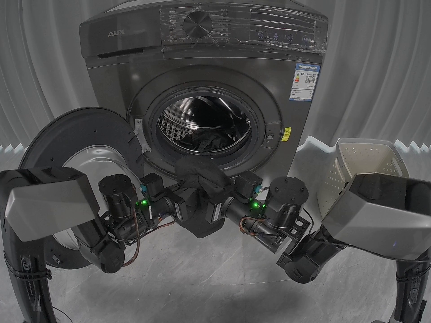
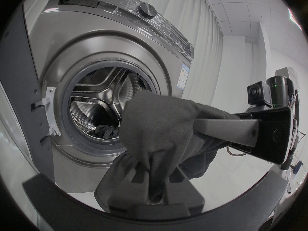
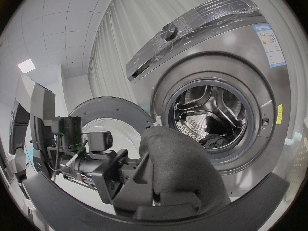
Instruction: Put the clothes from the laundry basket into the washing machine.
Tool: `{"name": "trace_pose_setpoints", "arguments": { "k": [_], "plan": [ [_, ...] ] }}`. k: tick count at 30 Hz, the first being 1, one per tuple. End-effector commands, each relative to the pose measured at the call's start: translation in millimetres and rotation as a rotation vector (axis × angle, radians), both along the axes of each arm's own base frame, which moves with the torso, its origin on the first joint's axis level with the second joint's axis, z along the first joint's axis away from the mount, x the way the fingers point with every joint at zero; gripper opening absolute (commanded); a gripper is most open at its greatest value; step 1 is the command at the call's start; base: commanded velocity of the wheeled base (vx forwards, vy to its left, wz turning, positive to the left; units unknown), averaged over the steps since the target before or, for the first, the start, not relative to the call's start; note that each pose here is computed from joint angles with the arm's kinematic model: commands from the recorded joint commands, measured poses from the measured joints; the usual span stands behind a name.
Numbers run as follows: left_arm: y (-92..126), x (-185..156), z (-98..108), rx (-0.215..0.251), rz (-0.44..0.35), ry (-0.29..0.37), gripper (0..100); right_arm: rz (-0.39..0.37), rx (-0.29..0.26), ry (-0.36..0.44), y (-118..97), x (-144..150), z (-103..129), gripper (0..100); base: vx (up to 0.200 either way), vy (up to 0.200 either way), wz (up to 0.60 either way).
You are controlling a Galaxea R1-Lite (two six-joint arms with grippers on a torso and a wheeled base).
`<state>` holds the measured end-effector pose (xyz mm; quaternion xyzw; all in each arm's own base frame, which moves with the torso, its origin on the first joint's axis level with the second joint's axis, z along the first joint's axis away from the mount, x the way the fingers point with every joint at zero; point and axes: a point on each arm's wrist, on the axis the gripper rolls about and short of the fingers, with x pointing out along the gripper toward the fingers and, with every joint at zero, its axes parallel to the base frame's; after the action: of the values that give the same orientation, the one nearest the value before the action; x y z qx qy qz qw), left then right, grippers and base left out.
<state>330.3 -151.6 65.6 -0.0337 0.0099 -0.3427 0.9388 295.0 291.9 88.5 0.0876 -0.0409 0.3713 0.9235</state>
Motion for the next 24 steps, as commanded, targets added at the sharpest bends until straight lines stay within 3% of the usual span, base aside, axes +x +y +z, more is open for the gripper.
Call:
{"name": "trace_pose_setpoints", "arguments": {
  "k": [1,8,9,12,15,16,20,24],
  "plan": [
    [1.6,-1.4,7.1,-0.009,0.017,-0.019,0,-0.015,0.000,0.000,-2.2,3.0,-0.7,0,0.000,0.000,0.00],
    [1.8,-0.2,8.2,-0.011,0.020,-0.026,0,-0.015,0.001,-0.001,-2.7,2.5,1.2,0,0.000,0.000,0.00],
    [1.8,-0.2,8.2,-0.011,0.020,-0.026,0,-0.015,0.001,-0.001,-2.7,2.5,1.2,100,0.000,0.000,0.00],
    [3.0,0.1,9.4,-0.012,0.029,-0.028,0,-0.019,0.007,-0.004,-4.6,1.5,4.3,100,0.000,0.000,0.00],
    [8.8,0.3,13.1,-0.026,0.064,-0.027,0,-0.043,-0.021,0.019,-15.9,0.8,1.4,100,0.000,0.000,0.00],
    [17.4,-0.2,15.7,-0.029,0.087,-0.024,0,-0.078,-0.053,0.045,-34.8,0.9,-1.1,100,0.000,0.000,0.00],
    [23.5,-7.3,27.8,-0.068,0.095,-0.021,0,-0.112,-0.094,0.091,-55.4,-4.3,-11.2,100,0.000,0.000,0.00],
    [24.0,-16.0,34.7,-0.072,0.087,-0.025,0,-0.118,-0.106,0.107,-68.1,-15.6,-7.0,100,0.000,0.000,0.00]
  ]
}}
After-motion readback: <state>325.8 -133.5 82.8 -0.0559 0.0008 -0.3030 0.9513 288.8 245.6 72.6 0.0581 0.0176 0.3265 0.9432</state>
